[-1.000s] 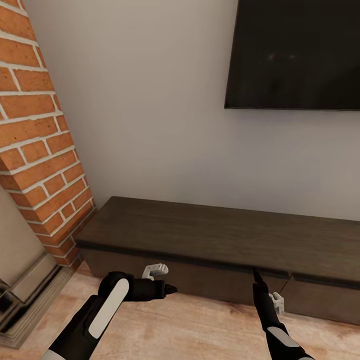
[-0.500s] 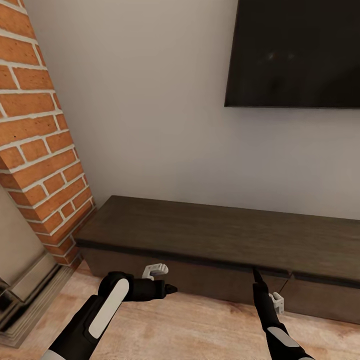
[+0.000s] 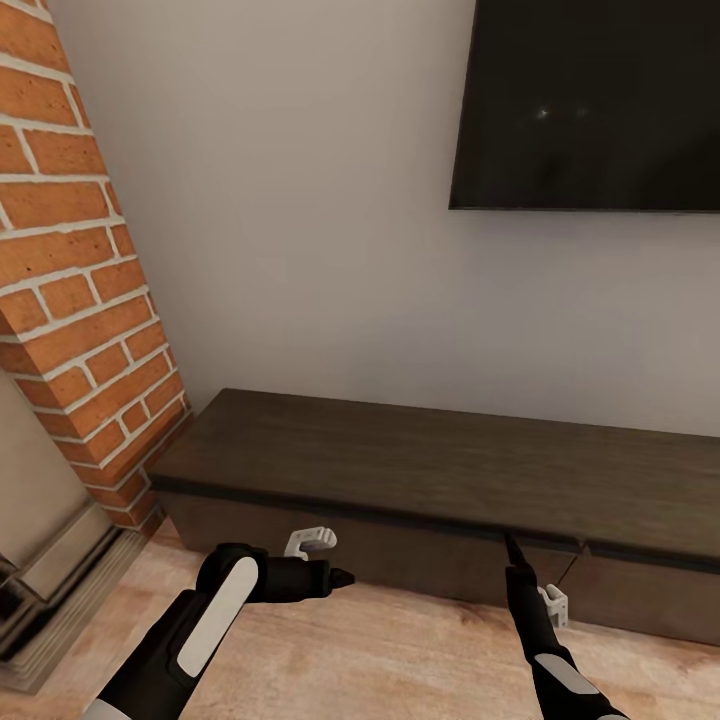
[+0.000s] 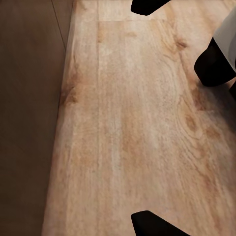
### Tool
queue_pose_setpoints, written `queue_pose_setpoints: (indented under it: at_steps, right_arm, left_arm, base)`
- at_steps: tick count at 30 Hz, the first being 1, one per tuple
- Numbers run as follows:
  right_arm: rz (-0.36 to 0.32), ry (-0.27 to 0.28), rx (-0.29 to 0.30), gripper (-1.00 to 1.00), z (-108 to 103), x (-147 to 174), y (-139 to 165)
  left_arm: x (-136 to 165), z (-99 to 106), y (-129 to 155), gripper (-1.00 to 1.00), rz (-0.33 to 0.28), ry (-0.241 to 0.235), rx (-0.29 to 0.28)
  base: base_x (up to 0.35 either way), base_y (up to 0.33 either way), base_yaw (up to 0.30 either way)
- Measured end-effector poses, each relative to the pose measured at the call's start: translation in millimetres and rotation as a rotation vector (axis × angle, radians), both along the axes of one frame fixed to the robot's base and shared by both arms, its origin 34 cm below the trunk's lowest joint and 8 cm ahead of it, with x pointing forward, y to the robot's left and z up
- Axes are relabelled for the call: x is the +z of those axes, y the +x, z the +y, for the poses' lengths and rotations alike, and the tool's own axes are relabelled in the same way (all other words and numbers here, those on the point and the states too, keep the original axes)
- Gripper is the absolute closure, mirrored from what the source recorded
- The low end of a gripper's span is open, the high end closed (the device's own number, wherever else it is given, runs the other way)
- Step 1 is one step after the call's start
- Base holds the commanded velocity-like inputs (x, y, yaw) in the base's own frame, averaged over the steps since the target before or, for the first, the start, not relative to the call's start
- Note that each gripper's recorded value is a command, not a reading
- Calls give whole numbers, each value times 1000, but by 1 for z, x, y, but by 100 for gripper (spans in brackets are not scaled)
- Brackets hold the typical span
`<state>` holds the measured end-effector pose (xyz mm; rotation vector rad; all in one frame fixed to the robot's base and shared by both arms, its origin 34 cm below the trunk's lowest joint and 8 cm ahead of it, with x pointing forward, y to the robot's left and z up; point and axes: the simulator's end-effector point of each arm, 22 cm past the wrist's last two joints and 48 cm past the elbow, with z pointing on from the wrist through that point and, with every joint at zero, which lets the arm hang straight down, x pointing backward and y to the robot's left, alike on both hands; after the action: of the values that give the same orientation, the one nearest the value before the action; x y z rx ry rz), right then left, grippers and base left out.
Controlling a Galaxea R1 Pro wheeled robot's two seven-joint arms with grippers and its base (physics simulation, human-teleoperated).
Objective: Place each of the two pumpkins and all three candles from the living room inside a cabinet in the living room (use any cabinet), then make sure every cabinet is closed, and position the cauldron so it is next to a table in the living room.
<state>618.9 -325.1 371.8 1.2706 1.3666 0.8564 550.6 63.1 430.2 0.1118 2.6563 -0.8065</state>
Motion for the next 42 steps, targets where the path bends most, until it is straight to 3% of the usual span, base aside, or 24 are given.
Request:
queue_pose_setpoints:
  at_steps: [42]
  right_arm:
    - [1, -1, 3, -100, 1, 0, 0]
  left_arm:
    - [0, -1, 0, -100, 0, -1, -2]
  base:
    - [31, 0, 0]
